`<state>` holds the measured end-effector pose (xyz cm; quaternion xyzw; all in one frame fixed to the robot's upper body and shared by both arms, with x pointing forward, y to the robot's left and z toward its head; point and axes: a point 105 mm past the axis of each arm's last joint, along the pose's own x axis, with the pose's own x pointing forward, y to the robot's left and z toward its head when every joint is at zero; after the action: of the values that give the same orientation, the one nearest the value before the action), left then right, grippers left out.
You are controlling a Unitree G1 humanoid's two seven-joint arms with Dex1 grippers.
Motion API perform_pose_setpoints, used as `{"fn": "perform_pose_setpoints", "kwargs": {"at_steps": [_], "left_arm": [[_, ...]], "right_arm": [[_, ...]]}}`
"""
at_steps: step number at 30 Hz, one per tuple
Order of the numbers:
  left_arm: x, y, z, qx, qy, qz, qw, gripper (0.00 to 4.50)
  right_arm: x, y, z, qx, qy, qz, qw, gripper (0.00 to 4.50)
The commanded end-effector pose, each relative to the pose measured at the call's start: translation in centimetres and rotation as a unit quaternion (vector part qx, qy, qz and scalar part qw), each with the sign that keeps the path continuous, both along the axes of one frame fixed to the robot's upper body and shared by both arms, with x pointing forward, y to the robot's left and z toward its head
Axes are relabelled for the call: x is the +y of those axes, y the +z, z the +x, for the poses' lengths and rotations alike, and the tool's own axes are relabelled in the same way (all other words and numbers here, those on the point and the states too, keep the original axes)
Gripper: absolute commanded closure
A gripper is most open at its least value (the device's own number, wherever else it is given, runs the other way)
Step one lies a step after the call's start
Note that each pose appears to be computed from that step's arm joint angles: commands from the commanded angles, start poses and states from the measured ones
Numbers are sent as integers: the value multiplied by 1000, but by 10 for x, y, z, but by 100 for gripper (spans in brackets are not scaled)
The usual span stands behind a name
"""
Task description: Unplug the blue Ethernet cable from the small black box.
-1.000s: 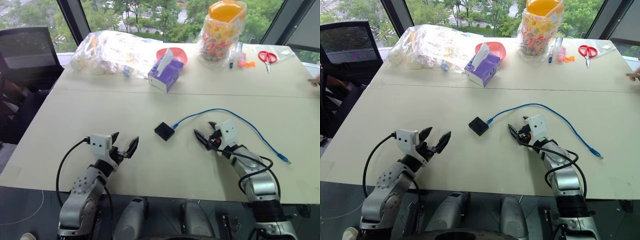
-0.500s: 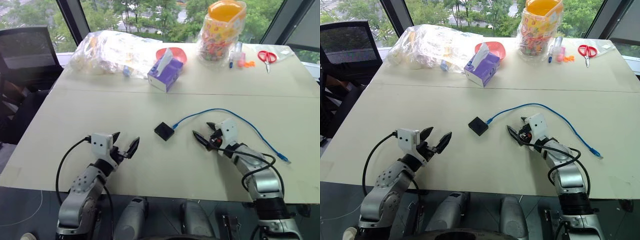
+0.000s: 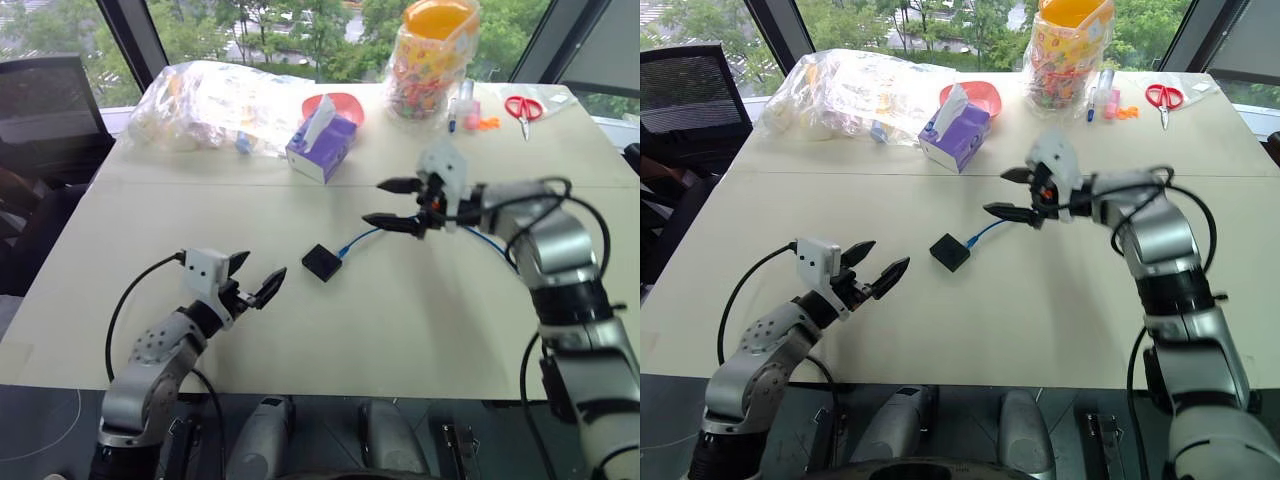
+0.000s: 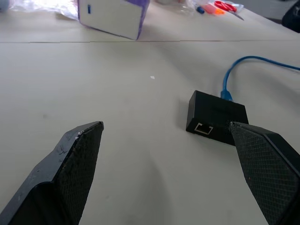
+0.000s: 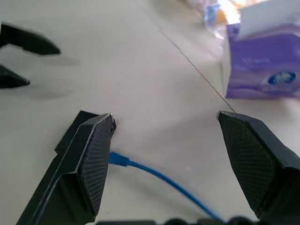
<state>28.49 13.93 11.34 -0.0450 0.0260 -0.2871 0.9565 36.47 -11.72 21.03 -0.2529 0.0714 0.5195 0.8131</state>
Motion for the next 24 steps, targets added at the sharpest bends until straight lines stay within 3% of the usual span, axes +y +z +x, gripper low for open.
{"fn": "perform_pose_setpoints", "kwargs": {"at_steps": [1, 8, 15, 24], "left_arm": [[3, 12, 0, -11, -19, -1, 1000, 0], [-2, 13, -7, -2, -60, 12, 998, 0], [-1, 15, -10, -14, -38, 14, 999, 0], [5, 16, -14, -24, -12, 16, 1000, 0]], "right_arm": [[7, -7, 0, -28, 96, -145, 984, 82], [43, -9, 25, -129, 219, -327, 910, 82], [59, -42, 29, -112, 286, -421, 853, 82], [78, -51, 26, -115, 316, -436, 835, 82]]}}
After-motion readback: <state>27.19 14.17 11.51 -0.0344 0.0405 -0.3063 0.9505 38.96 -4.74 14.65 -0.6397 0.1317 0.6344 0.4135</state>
